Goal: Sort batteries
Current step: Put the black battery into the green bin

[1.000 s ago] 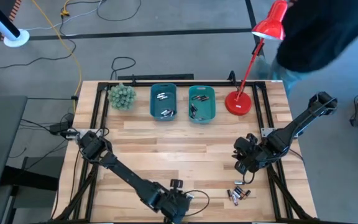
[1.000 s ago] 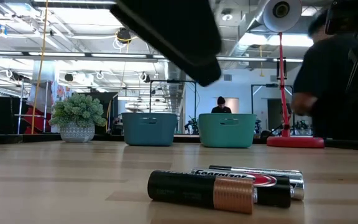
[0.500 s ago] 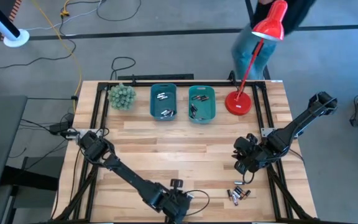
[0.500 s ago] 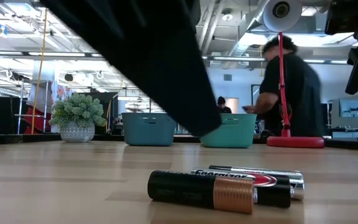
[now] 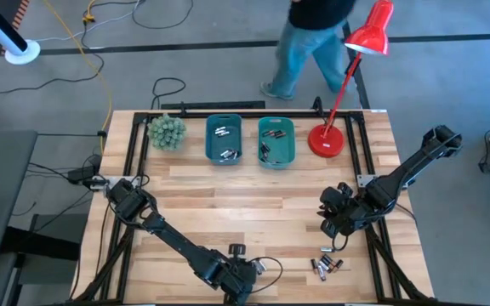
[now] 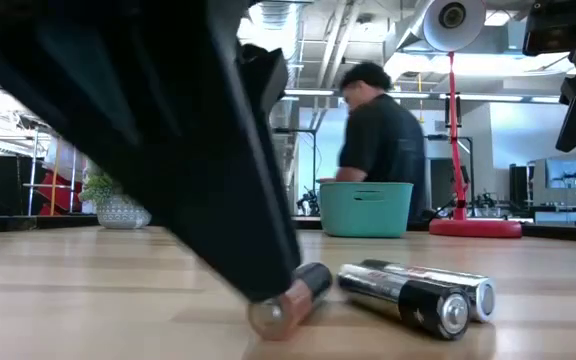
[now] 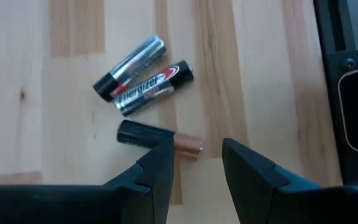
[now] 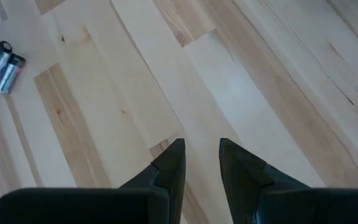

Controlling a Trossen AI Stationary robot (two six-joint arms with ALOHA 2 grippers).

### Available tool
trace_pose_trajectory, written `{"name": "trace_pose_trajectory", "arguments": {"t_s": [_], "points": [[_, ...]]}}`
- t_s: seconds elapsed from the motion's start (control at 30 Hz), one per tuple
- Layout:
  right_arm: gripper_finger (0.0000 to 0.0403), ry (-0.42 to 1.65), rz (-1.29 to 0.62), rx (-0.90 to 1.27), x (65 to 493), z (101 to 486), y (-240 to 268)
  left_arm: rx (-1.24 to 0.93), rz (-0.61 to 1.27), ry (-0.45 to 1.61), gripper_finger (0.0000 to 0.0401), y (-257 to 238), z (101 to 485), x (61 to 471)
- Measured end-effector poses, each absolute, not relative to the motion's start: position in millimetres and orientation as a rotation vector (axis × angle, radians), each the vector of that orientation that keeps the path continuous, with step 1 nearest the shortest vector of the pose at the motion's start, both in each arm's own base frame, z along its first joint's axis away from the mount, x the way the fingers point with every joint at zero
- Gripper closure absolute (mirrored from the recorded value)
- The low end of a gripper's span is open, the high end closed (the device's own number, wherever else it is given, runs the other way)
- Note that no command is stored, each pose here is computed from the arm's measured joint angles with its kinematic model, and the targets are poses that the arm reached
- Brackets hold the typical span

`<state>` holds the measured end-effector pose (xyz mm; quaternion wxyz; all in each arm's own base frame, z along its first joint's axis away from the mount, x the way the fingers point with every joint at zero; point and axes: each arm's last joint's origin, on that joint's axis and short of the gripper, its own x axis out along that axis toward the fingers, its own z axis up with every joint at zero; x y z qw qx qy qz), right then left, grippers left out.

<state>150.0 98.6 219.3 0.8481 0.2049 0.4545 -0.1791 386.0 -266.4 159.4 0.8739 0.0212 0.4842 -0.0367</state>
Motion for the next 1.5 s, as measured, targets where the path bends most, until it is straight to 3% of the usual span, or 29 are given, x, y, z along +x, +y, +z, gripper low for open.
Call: {"name": "trace_pose_trajectory", "arguments": {"t_s": [0.37,1.2,1.5], "points": [[0.0287,0.958,-0.377,0.432,150.0,219.4,98.6,0.036,-0.062,1.009,0.0271,-263.7,159.4,387.8],[0.0287,0.955,-0.386,0.449,150.0,219.3,98.6,-0.767,0.383,1.043,0.0271,-246.7,162.5,396.4],[0.0287,0.956,-0.385,0.448,150.0,219.4,98.6,-0.809,0.412,1.037,0.0271,-235.5,159.9,402.7]]}}
